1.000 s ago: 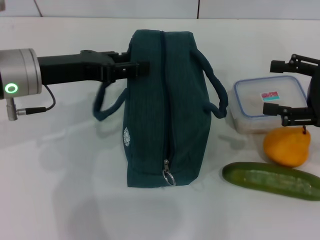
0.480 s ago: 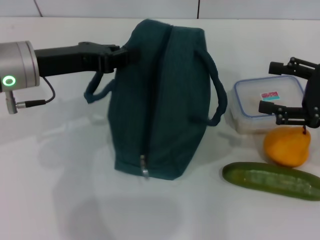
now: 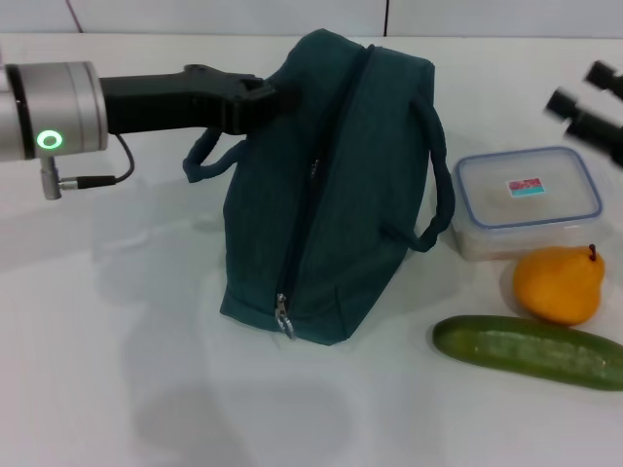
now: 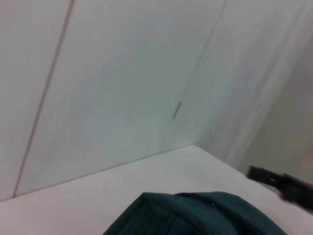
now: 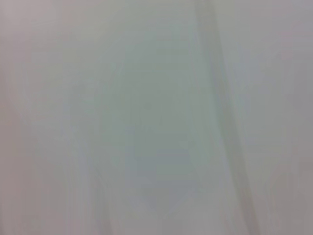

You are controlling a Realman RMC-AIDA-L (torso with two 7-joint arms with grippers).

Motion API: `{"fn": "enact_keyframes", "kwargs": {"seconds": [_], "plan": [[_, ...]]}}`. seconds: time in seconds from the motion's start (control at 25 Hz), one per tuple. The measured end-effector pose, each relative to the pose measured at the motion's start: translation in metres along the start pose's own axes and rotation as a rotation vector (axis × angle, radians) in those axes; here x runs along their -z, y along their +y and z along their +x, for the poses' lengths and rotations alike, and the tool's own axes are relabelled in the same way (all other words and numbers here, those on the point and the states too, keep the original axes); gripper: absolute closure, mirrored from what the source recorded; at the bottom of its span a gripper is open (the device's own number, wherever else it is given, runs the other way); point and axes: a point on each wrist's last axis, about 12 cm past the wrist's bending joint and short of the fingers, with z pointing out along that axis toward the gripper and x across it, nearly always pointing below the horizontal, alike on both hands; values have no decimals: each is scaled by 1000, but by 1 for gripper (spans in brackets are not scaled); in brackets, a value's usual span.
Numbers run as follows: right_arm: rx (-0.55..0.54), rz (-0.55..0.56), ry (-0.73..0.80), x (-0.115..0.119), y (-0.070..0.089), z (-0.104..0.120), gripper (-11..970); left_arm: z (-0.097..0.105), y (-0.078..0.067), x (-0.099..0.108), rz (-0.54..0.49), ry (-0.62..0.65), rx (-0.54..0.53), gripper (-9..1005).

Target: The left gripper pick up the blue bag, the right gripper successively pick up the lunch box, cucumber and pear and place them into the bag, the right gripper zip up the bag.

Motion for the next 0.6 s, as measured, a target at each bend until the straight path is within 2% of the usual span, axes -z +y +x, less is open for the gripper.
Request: {"fn": "enact_keyframes", "kwargs": {"seconds": [0.16,0.24,0.4,0.6], "plan": [[-216,208,-145,12,-6,17,105,2,0,-6,13,22,-36,949],[-296,267,-204,18,-4,24,105,3,0,-7,13,34,-52,949],[-422,332,-276,28,1,34,104,3,-1,-8,18,43,-73,949],[-601,381,-284,35,3,46,104,-2,-5,-13,51,66,-99,949]]}}
